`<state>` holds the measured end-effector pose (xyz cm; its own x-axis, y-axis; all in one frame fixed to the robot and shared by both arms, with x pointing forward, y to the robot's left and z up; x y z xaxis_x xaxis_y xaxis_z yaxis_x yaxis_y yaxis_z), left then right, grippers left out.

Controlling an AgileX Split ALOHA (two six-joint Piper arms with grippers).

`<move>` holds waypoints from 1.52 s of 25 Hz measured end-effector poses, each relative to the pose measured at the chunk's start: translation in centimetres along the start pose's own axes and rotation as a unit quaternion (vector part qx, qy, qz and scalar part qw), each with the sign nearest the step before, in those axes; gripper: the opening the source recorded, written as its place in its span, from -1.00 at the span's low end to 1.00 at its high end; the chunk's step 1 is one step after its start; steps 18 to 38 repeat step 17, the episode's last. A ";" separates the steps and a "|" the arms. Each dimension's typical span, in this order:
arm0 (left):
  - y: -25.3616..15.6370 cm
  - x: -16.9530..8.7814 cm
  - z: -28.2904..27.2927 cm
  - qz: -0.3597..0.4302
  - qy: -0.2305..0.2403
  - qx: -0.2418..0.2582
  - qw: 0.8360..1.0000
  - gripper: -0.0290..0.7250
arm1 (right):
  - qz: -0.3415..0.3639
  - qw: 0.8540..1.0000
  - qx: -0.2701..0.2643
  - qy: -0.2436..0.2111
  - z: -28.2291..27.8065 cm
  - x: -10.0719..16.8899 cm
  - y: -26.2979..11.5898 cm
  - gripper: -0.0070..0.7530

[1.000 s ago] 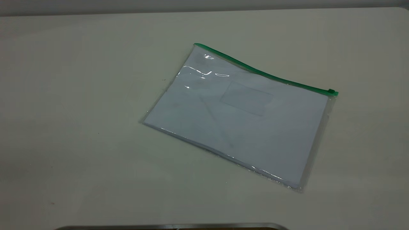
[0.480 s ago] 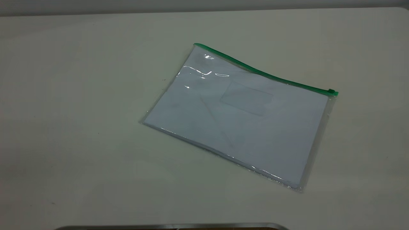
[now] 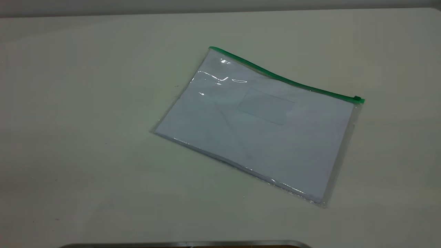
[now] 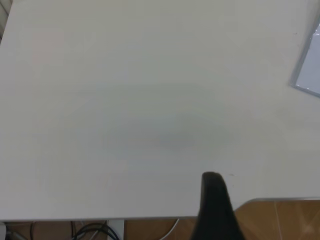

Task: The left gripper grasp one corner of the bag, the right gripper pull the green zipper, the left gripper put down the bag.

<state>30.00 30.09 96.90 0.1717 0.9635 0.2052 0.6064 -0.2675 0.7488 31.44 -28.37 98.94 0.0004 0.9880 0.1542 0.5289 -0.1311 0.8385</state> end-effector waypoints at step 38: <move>0.0 0.0 0.0 0.000 0.000 0.000 1.000 0.64 | 0.011 1.000 -0.004 -0.015 0.0 -0.6 0.1 -0.35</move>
Point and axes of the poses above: a point on each arm's last joint axis where the gripper is mounted, z pointing out along that axis toward the gripper, x along the wrist's bending axis when the last joint is at zero, y = z × x, the point moved 10 cm from there along z, pointing out along that axis toward the gripper, and after that the axes turned 15 degrees about z, right-handed, at the moved point
